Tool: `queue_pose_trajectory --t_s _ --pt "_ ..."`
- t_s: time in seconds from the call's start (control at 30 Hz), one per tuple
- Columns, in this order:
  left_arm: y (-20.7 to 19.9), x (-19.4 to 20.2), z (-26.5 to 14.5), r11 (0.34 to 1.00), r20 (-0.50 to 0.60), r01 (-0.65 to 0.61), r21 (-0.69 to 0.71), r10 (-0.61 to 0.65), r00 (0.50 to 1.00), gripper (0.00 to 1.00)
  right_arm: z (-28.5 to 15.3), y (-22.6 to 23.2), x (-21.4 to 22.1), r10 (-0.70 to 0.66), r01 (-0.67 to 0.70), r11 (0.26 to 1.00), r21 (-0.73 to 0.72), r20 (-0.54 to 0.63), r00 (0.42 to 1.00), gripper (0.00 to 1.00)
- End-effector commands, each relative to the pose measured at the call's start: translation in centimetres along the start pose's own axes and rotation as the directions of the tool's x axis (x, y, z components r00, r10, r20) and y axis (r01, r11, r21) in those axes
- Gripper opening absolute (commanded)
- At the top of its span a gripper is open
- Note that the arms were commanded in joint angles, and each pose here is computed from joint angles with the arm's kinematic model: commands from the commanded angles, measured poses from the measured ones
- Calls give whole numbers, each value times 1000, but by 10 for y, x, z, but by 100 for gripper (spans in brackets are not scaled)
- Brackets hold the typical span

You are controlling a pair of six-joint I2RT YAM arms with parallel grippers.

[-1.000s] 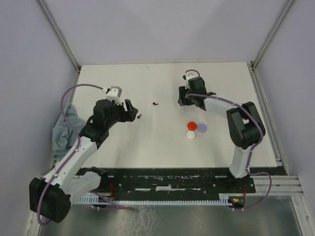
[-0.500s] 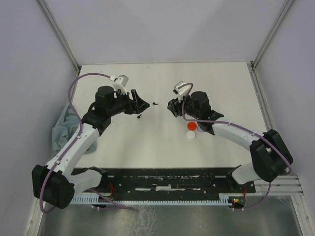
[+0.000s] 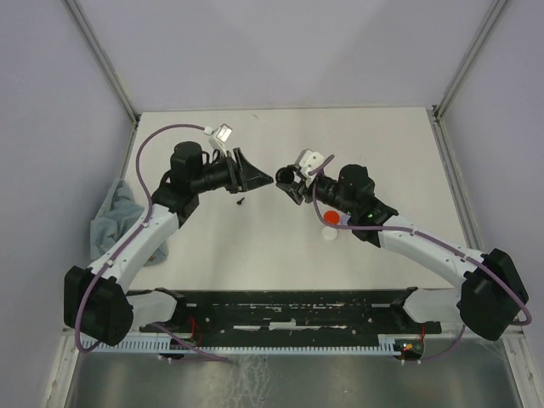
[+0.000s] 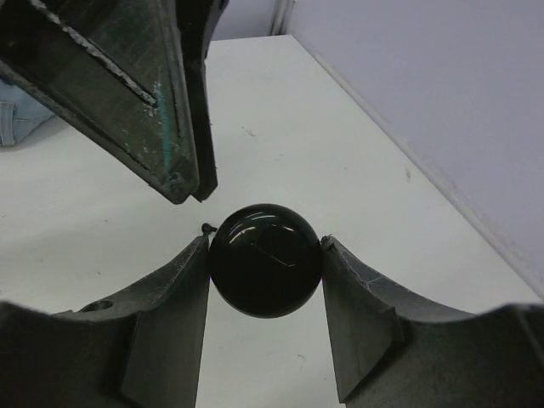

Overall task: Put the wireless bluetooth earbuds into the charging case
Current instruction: Pick up the charging case at the center of the board.

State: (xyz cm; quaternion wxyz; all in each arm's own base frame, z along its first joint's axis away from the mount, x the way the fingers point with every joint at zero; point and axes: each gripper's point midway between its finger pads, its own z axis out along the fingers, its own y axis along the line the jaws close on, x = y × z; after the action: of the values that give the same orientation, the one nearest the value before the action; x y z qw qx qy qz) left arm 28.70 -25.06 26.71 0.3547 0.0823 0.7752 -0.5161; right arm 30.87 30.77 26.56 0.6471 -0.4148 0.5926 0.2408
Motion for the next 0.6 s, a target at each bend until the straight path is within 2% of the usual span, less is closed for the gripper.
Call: queue_pose_trajectory --t_s 0.0,0.43,0.57 --pt "-47 -22 -1 986 29 -32 161 28 999 62 -2 7 -34 -91 96 995 -36 107 990 30" --pt "-51 -17 15 984 2 -36 173 36 999 46 2 18 -49 -111 125 989 -81 153 982 29" --pt "-48 -17 19 988 -3 -44 150 45 999 45 2 19 -52 -122 137 987 -84 160 980 29"
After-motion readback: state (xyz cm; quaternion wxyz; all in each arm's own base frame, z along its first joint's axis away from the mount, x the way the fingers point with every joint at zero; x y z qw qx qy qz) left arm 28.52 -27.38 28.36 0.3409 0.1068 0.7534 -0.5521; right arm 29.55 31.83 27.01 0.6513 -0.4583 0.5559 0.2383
